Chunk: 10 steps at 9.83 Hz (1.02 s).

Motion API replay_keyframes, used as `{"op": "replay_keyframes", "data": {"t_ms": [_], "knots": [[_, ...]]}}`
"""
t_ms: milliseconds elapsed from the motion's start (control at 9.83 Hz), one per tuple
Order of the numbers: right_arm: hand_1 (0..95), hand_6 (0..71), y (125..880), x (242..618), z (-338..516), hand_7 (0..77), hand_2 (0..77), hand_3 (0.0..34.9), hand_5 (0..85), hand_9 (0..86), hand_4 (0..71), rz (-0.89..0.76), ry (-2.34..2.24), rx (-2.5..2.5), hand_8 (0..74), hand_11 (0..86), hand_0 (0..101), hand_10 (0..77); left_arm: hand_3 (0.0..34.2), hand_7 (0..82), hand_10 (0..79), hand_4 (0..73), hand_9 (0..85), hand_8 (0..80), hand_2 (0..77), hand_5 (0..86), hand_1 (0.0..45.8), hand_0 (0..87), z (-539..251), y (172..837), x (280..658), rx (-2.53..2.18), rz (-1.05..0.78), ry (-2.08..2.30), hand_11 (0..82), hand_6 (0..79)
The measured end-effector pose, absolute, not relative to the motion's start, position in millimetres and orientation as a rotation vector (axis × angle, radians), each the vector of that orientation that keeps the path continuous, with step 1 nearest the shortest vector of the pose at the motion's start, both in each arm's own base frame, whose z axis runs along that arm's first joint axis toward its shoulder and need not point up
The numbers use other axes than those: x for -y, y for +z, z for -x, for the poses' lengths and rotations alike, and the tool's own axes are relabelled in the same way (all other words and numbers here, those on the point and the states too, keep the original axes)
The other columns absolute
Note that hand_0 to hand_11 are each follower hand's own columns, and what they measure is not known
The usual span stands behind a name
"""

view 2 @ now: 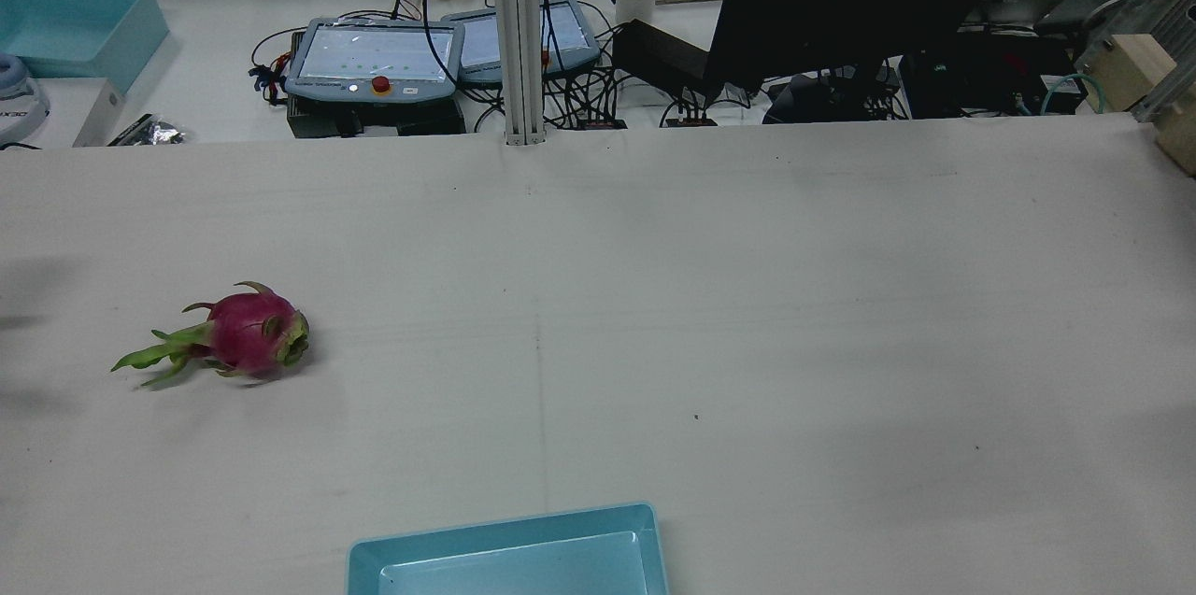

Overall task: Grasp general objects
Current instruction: 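Reach the left hand toward the pink dragon fruit on the table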

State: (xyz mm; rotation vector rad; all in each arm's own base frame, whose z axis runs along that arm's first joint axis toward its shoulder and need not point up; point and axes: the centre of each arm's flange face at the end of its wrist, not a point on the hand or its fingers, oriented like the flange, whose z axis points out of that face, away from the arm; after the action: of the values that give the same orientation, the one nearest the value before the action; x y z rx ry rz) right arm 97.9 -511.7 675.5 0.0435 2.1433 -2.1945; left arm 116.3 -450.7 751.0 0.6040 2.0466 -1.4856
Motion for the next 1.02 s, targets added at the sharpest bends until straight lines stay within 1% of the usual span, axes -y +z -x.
{"op": "replay_keyframes", "data": {"t_ms": [102, 203, 305, 407, 508, 610, 712, 814, 915, 1017], "knots": [[6.0, 0.0, 675, 512, -98, 0.0, 1.6, 0.0, 0.0, 1.1, 0.0, -0.043, -2.195, -2.143, 0.0, 0.5, 0, 0.0, 0.0, 10.9, 65.4, 0.0, 0.5, 2.7, 1.1, 2.2, 0.0, 47.1, -108, 749, 440, -2.065, -0.618, -1.469, 8.2, 1.1], [6.0, 0.0, 675, 512, -98, 0.0, 1.6, 0.0, 0.0, 1.1, 0.0, -0.043, -2.194, -2.143, 0.0, 0.5, 0, 0.0, 0.0, 10.9, 65.4, 0.0, 0.5, 2.7, 1.1, 2.2, 0.0, 47.1, -100, 729, 428, -2.060, -0.698, -1.397, 8.2, 1.1], [6.0, 0.0, 675, 512, -98, 0.0, 1.6, 0.0, 0.0, 1.1, 0.0, -0.043, -2.195, -2.143, 0.0, 1.1, 0, 0.0, 0.0, 10.4, 65.4, 0.0, 0.5, 2.2, 1.1, 2.2, 0.0, 49.8, -94, 698, 417, -2.032, -0.796, -1.316, 1.1, 0.5], [6.0, 0.0, 675, 512, -98, 0.0, 1.6, 0.0, 0.0, 1.1, 0.0, -0.043, -2.195, -2.143, 0.0, 1.1, 0, 0.0, 0.0, 10.4, 65.4, 0.0, 0.5, 2.2, 1.1, 2.2, 0.0, 49.8, -90, 676, 409, -1.989, -0.853, -1.266, 1.1, 0.5], [6.0, 0.0, 675, 512, -98, 0.0, 1.6, 0.0, 0.0, 1.1, 0.0, -0.043, -2.195, -2.143, 0.0, 1.1, 0, 0.0, 3.0, 10.4, 65.4, 0.0, 1.1, 1.6, 1.1, 2.2, 0.0, 52.0, -92, 663, 404, -1.940, -0.877, -1.226, 1.1, 0.5], [6.0, 0.0, 675, 512, -98, 0.0, 1.6, 0.0, 0.0, 1.1, 0.0, -0.043, -2.194, -2.143, 0.0, 1.1, 0, 0.0, 10.8, 5.4, 65.4, 0.0, 1.1, 1.6, 1.1, 2.2, 0.0, 59.6, -97, 652, 403, -1.881, -0.911, -1.174, 1.1, 0.5], [6.0, 0.0, 675, 512, -98, 0.0, 1.6, 0.0, 0.0, 1.1, 0.0, -0.043, -2.195, -2.143, 0.0, 1.1, 0, 0.0, 15.6, 4.4, 65.4, 0.0, 1.1, 1.1, 1.1, 2.2, 0.0, 59.7, -113, 639, 405, -1.821, -0.934, -1.113, 1.1, 0.5], [6.0, 0.0, 675, 512, -98, 0.0, 1.6, 0.0, 0.0, 1.1, 0.0, -0.043, -2.194, -2.143, 0.0, 0.5, 0, 0.0, 15.6, 4.4, 65.4, 0.5, 1.1, 1.1, 1.1, 2.2, 0.0, 59.7, -142, 617, 418, -1.768, -0.945, -1.056, 1.1, 0.5], [6.0, 0.0, 675, 512, -98, 0.0, 1.6, 0.0, 0.0, 1.1, 0.0, -0.044, -2.195, -2.143, 0.0, 0.5, 0, 0.0, 22.9, 4.4, 64.9, 0.0, 1.1, 1.6, 1.1, 2.2, 0.0, 57.4, -172, 590, 432, -1.737, -0.948, -1.009, 0.5, 0.5], [6.0, 0.0, 675, 512, -98, 0.0, 1.6, 0.0, 0.0, 1.1, 0.0, -0.044, -2.194, -2.144, 0.0, 0.5, 0, 0.0, 25.8, 4.4, 64.9, 0.0, 1.1, 1.6, 1.1, 2.2, 0.0, 57.0, -197, 567, 438, -1.727, -0.942, -0.971, 0.5, 0.5]]}}
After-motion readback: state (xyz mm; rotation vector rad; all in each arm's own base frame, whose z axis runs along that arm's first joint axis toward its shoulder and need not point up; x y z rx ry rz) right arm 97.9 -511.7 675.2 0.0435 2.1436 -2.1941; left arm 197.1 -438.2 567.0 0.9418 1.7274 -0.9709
